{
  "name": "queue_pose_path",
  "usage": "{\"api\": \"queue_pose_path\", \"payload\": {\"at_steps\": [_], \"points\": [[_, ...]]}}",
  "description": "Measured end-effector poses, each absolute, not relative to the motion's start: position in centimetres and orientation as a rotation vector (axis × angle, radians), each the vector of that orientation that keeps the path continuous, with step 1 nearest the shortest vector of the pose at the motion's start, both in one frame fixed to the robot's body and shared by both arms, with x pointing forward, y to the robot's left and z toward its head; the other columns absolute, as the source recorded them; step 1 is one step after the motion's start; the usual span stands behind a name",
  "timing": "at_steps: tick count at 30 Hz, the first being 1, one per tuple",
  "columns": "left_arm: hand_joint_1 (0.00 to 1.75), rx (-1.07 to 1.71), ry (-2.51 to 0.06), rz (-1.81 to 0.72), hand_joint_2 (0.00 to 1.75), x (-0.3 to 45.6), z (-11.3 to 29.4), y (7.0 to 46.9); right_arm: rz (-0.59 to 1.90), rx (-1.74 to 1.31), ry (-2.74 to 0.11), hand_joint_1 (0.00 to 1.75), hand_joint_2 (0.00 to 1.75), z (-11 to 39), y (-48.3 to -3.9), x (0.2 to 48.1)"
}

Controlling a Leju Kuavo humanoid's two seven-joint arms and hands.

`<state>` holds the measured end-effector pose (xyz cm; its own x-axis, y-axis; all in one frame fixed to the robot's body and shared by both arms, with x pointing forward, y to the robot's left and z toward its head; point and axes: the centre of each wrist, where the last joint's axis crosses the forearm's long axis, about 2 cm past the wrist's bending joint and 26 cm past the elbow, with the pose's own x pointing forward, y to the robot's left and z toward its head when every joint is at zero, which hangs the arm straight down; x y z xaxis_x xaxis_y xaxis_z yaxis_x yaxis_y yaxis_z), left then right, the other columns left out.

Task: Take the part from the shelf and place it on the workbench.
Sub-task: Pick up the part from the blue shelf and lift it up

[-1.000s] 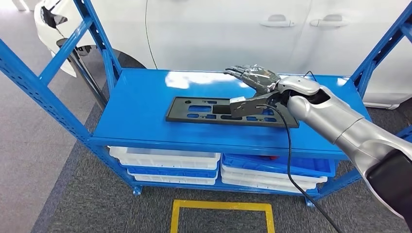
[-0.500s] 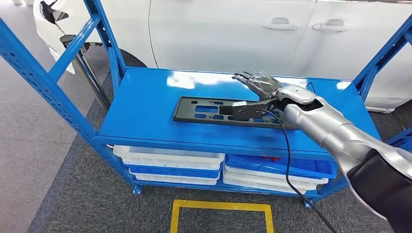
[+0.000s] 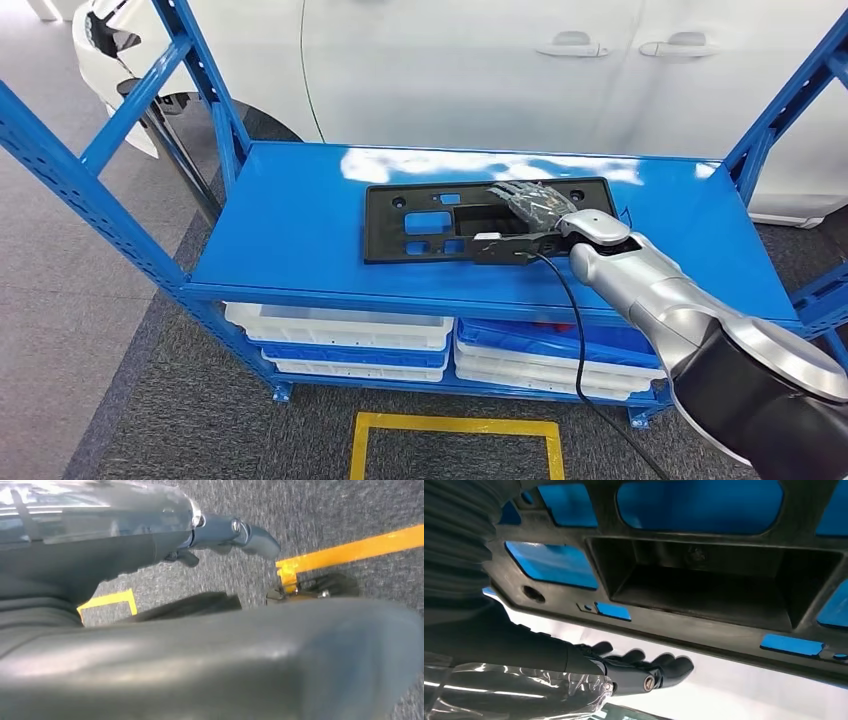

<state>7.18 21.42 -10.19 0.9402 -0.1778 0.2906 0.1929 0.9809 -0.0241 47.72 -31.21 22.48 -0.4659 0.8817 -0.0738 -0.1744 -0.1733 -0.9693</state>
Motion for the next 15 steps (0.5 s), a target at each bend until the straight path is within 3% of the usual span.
{"api": "queue_pose_path", "payload": {"at_steps": [15], "points": [[0.0, -0.055, -0.304, -0.181, 0.0, 6.86, -10.24, 21.42, 1.818, -0.793, -1.236, 0.0, 1.75, 22.78, -31.19, 48.02]]}}
